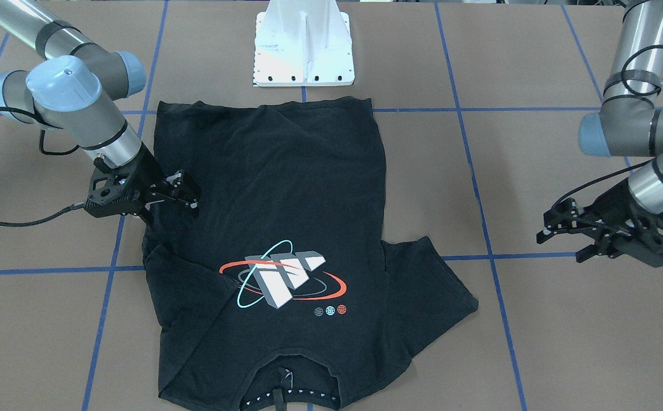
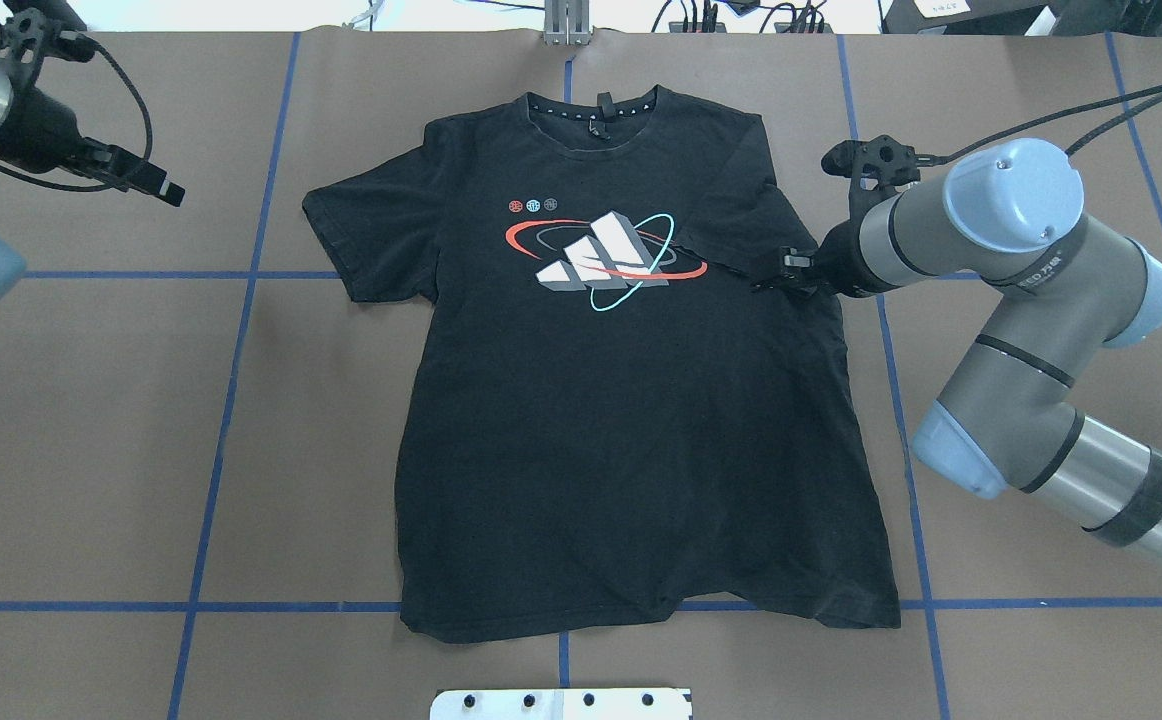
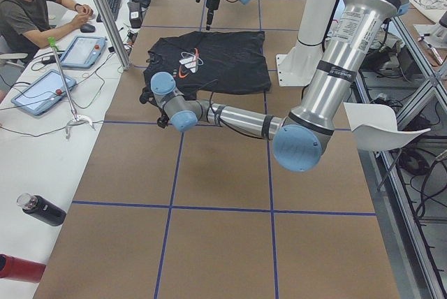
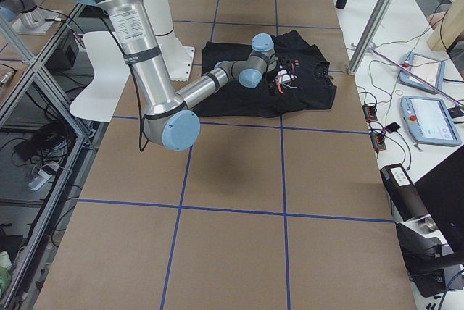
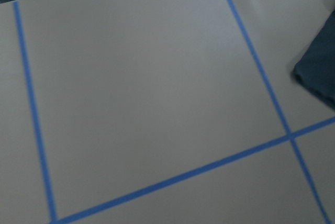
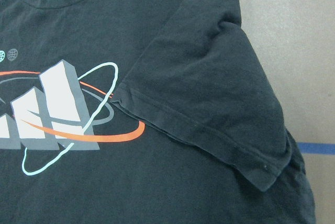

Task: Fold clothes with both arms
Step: 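Grasp the sleeve with the right gripper while the left gripper reaches the other sleeve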

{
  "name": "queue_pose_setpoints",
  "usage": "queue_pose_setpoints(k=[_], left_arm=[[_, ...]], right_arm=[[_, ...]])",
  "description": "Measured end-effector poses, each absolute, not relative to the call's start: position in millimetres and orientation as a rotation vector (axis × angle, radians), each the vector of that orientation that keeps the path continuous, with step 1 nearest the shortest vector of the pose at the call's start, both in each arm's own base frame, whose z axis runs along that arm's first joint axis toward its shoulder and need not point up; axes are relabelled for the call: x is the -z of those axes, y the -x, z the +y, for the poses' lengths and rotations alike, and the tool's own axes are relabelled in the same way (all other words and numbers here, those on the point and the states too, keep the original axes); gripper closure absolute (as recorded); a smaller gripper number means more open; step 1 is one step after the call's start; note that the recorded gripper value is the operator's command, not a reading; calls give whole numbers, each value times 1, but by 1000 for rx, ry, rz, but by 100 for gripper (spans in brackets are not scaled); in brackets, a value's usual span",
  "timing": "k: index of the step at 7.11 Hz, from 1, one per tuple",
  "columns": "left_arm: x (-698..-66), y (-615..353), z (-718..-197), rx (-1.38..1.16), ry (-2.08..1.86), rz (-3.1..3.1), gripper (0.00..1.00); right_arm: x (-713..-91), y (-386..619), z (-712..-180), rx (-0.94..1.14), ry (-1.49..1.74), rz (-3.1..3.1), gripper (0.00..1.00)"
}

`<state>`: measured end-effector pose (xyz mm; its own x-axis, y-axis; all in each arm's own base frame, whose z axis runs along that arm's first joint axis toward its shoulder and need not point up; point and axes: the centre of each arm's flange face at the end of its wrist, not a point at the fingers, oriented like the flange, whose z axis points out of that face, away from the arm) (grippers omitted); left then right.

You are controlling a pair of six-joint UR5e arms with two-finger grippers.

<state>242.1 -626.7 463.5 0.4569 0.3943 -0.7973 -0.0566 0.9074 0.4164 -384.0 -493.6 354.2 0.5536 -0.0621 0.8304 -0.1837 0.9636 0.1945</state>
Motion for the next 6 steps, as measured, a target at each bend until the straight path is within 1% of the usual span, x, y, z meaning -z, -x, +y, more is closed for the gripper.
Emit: queue_pose_setpoints(k=[2, 4, 6], left_arm=[[-454, -282, -641, -270, -310, 1079, 12], [-453, -319, -650, -206, -327, 1054, 26], [-448, -346, -657, -157, -330, 1048, 32]], right_arm=[[-363, 373, -484, -74, -267, -980, 0], [-366, 368, -480, -76, -266, -977, 0], [-368, 368, -480, -80, -269, -973, 0]])
